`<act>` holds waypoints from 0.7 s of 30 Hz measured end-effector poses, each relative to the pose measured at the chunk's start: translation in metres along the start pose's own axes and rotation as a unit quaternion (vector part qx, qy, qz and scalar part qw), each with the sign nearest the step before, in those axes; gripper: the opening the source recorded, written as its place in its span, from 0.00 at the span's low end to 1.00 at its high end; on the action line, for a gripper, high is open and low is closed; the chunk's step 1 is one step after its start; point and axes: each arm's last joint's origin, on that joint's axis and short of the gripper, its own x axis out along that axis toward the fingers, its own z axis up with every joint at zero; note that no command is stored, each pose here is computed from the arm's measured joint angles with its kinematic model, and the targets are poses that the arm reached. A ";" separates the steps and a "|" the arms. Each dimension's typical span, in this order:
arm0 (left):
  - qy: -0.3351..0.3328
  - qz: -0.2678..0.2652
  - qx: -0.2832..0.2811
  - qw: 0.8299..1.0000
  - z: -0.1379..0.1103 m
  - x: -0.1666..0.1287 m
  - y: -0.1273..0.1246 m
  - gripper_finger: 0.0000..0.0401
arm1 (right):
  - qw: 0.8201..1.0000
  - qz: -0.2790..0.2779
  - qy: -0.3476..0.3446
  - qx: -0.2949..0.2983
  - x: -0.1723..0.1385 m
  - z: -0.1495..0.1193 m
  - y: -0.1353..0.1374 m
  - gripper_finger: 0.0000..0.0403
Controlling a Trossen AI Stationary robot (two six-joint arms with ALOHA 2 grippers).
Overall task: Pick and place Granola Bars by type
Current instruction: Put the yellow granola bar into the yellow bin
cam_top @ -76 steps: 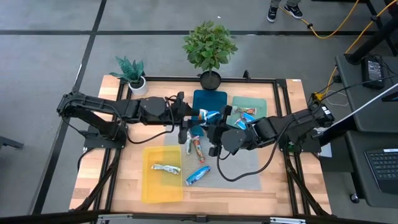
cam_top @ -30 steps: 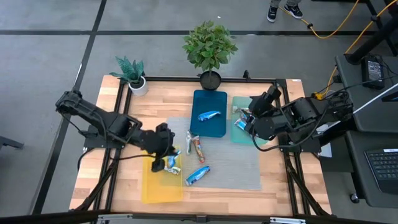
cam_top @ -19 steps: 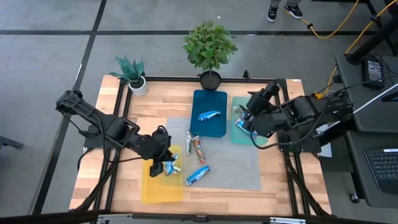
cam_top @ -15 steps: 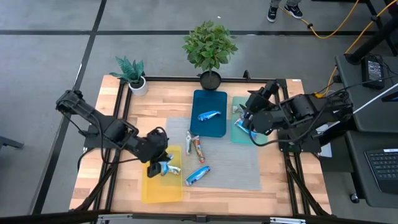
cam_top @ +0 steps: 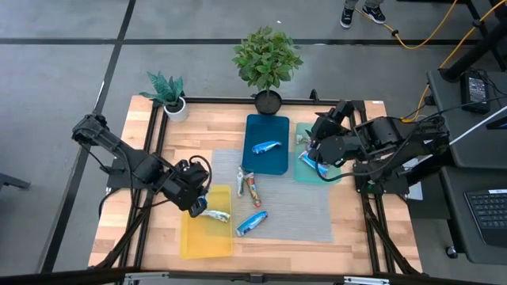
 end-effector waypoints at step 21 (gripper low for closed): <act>0.155 0.091 0.139 0.974 -0.027 0.091 0.000 0.06 | 1.000 0.018 0.004 0.006 0.008 0.005 -0.004 0.68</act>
